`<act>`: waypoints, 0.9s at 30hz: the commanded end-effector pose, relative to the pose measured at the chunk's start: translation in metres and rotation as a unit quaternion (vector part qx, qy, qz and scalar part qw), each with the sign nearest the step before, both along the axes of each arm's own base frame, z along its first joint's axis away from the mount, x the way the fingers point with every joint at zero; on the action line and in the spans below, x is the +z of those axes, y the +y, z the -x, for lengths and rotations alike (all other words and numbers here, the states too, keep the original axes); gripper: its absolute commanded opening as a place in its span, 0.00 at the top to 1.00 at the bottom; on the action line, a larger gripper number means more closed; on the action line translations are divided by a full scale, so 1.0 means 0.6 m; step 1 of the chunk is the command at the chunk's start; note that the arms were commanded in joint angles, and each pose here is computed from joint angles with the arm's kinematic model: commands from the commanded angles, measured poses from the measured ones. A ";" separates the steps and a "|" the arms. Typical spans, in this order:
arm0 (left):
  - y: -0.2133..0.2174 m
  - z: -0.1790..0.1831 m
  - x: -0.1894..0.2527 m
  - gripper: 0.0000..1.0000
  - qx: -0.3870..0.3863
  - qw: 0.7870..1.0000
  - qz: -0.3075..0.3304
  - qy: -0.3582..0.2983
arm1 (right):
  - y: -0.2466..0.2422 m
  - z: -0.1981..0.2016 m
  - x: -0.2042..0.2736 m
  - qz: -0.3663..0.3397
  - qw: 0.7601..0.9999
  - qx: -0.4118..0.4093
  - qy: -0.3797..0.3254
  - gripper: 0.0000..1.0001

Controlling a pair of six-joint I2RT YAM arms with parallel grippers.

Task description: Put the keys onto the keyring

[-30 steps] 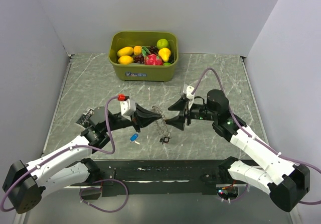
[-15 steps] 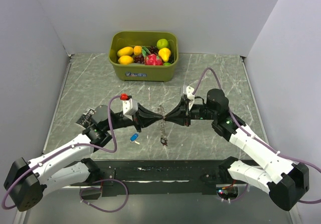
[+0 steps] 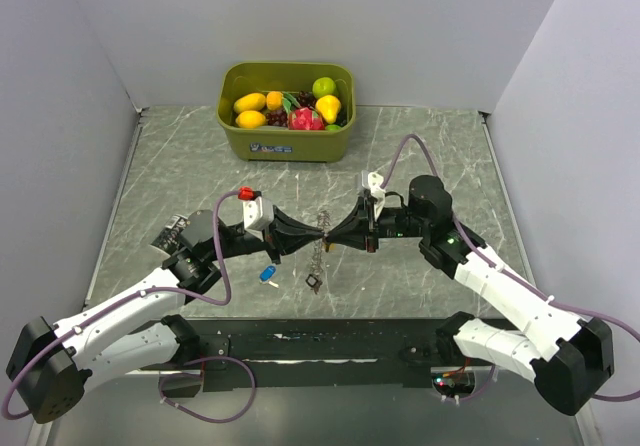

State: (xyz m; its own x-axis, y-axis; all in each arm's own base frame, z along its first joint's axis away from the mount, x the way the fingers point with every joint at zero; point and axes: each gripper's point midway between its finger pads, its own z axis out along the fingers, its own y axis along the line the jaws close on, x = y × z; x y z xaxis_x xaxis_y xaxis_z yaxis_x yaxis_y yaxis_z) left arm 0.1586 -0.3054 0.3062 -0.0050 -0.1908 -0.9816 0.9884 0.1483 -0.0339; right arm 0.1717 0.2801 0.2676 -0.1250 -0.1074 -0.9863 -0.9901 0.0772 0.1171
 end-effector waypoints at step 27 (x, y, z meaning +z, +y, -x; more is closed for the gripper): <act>0.003 0.046 0.030 0.99 -0.072 0.996 -0.036 -0.047 | -0.031 -0.003 0.051 -0.030 0.997 -0.055 -0.038 0.23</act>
